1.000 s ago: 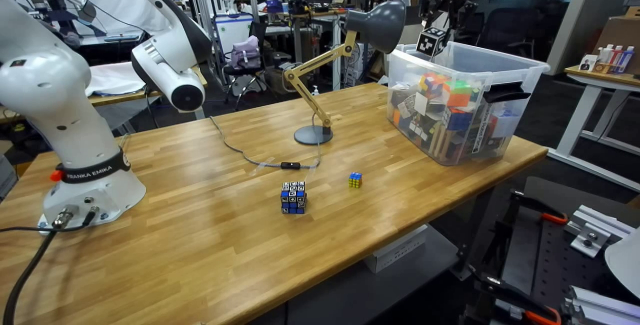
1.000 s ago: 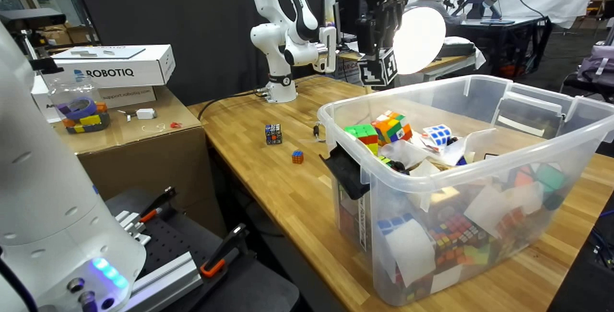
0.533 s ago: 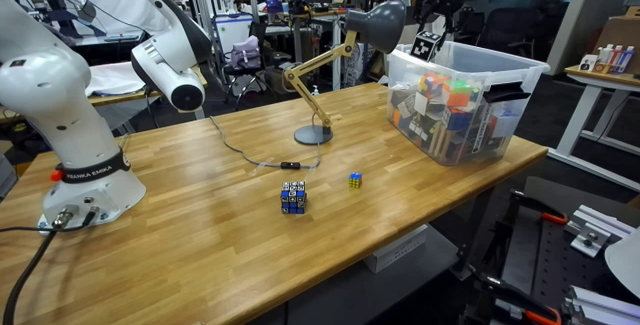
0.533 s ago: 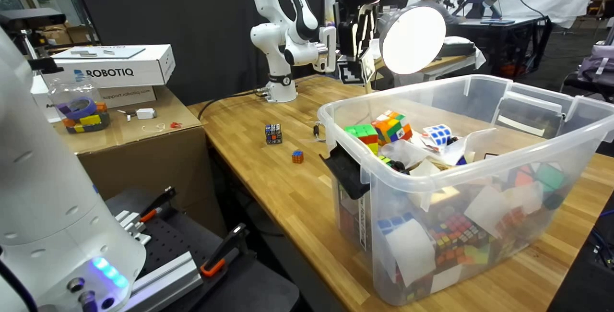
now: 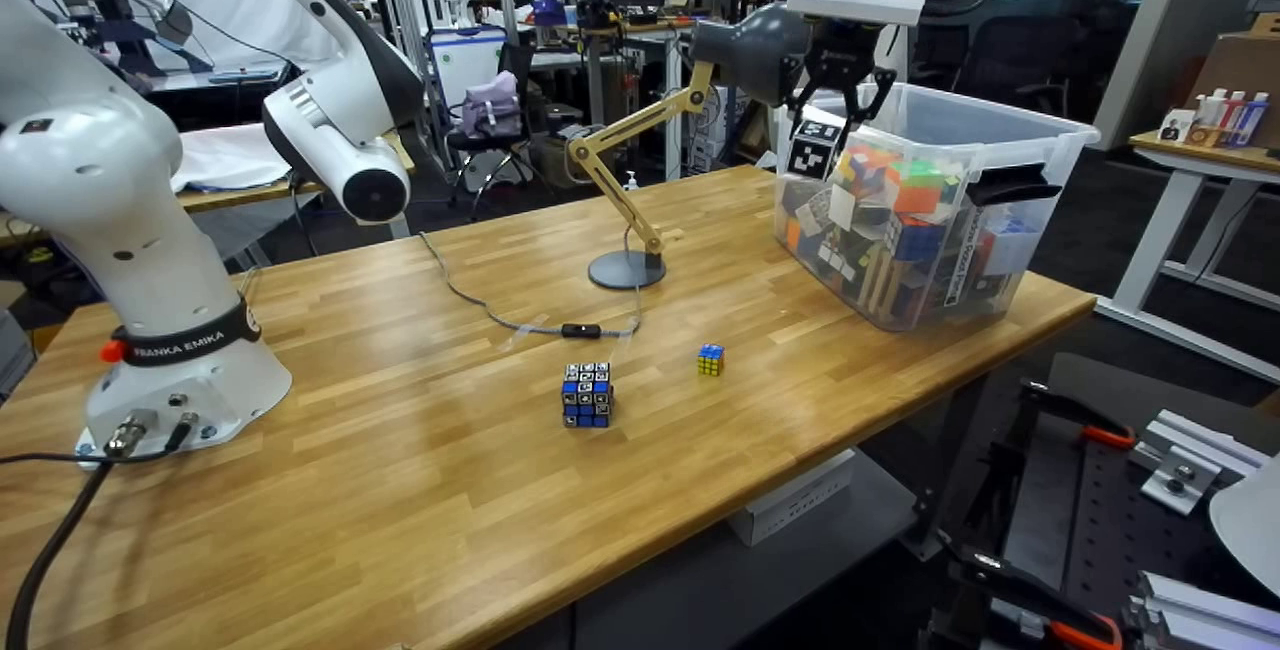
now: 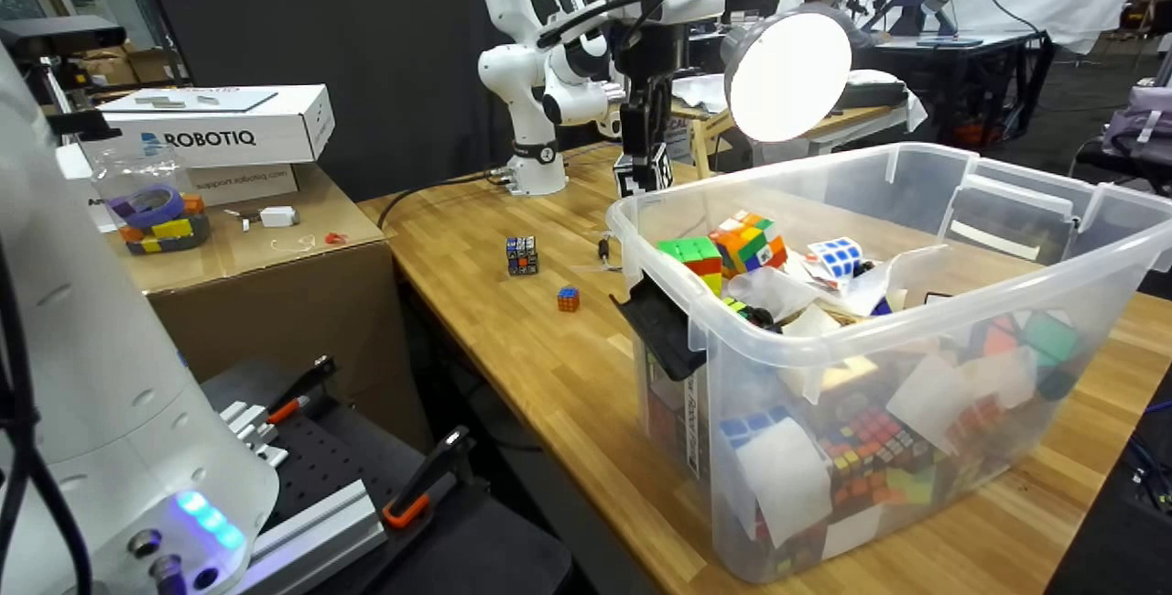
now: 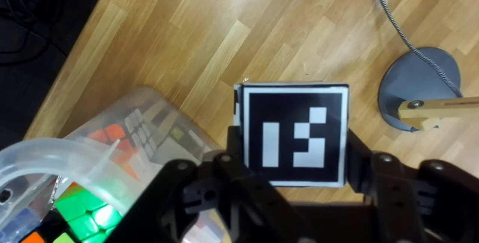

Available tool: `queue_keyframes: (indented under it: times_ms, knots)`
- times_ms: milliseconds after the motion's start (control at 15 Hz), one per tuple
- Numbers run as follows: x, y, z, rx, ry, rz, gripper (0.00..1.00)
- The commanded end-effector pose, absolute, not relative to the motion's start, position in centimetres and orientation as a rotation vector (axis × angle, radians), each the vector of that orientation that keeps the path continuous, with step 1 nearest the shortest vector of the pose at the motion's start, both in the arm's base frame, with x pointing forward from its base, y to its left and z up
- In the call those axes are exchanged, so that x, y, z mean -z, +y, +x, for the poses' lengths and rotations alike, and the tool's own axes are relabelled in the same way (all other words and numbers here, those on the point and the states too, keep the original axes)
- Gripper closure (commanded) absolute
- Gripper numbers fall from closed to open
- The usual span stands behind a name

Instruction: Remove a cube from the storage container

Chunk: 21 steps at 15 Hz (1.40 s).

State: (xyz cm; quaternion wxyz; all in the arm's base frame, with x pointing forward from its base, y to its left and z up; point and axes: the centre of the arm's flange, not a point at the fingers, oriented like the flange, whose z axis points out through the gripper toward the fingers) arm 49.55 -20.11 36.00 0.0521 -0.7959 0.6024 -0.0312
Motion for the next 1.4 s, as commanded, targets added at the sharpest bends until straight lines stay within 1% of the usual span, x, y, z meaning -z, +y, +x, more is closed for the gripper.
queue_keyframes:
  times_ms: [0,467,1000,1067,1333]
  knots:
    - [-34.2,-19.6,50.8,0.103,1.769,-2.498,0.62]
    - [-29.8,-18.2,52.8,-0.030,1.494,-2.631,0.62]
    - [-24.7,-17.3,54.2,-0.170,1.340,-2.746,0.62]
    - [-24.4,-17.1,53.6,-0.134,1.392,-2.737,0.37]
    - [-24.4,-17.1,53.8,-0.136,1.370,-2.748,0.37]
